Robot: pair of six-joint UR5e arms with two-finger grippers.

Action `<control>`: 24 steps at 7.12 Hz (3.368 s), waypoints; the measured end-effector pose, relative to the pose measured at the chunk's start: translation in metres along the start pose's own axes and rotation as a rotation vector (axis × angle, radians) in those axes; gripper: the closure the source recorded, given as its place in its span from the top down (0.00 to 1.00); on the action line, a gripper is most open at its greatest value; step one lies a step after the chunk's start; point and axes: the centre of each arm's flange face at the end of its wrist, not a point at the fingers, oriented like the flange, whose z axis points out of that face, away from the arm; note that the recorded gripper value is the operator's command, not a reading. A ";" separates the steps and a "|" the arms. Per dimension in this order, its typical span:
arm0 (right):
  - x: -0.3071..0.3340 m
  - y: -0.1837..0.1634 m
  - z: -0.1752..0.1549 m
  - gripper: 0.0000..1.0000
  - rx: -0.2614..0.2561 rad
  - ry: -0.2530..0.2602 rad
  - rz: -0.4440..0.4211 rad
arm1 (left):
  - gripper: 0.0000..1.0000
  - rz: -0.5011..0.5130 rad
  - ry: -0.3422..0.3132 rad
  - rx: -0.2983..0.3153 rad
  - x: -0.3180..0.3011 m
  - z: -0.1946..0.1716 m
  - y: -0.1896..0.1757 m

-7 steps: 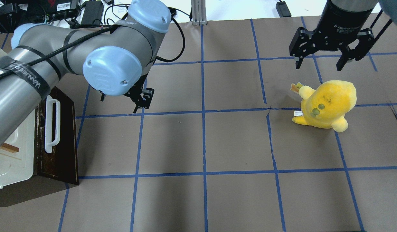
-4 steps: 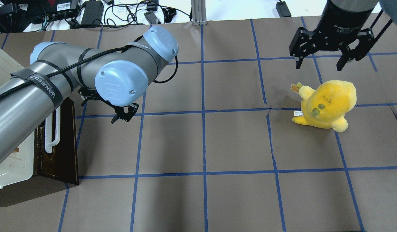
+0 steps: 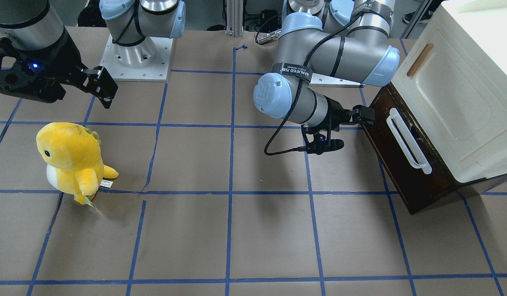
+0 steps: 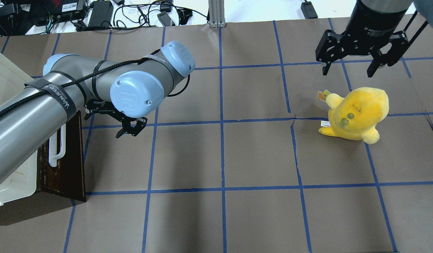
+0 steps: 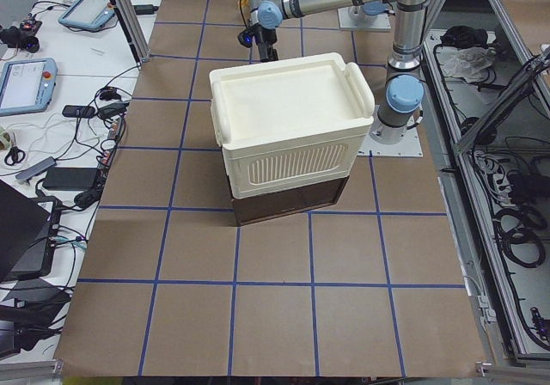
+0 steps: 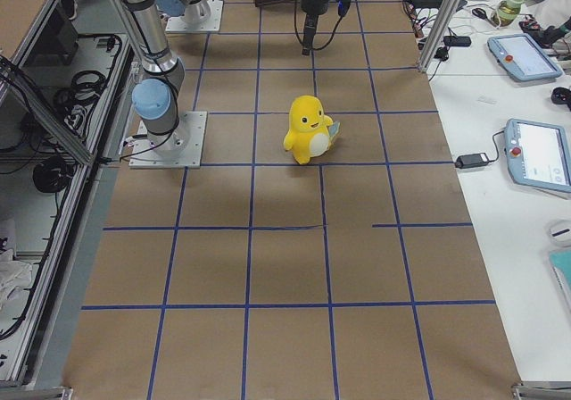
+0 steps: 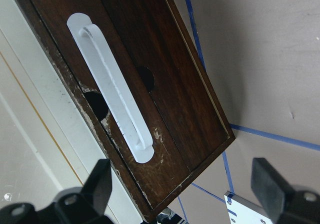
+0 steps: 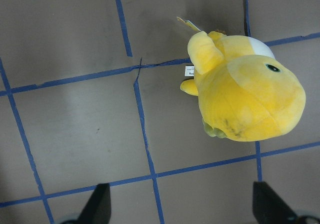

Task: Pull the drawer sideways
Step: 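Lower the left gripper onto the white bar handle, then close the left gripper on the white bar handle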

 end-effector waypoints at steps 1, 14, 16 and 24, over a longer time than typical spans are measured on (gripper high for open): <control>0.000 0.000 0.000 1.00 0.000 0.000 0.000 | 1.00 -0.001 -0.001 0.000 0.000 0.000 -0.001; 0.000 0.000 0.000 1.00 0.001 0.000 0.000 | 1.00 -0.043 -0.261 -0.108 0.025 0.099 -0.053; 0.000 0.000 0.000 1.00 0.001 0.000 -0.001 | 1.00 -0.019 -0.336 -0.095 0.030 0.113 -0.047; 0.000 0.000 0.000 1.00 0.000 0.000 0.000 | 0.43 0.009 -0.402 -0.140 0.011 0.157 -0.044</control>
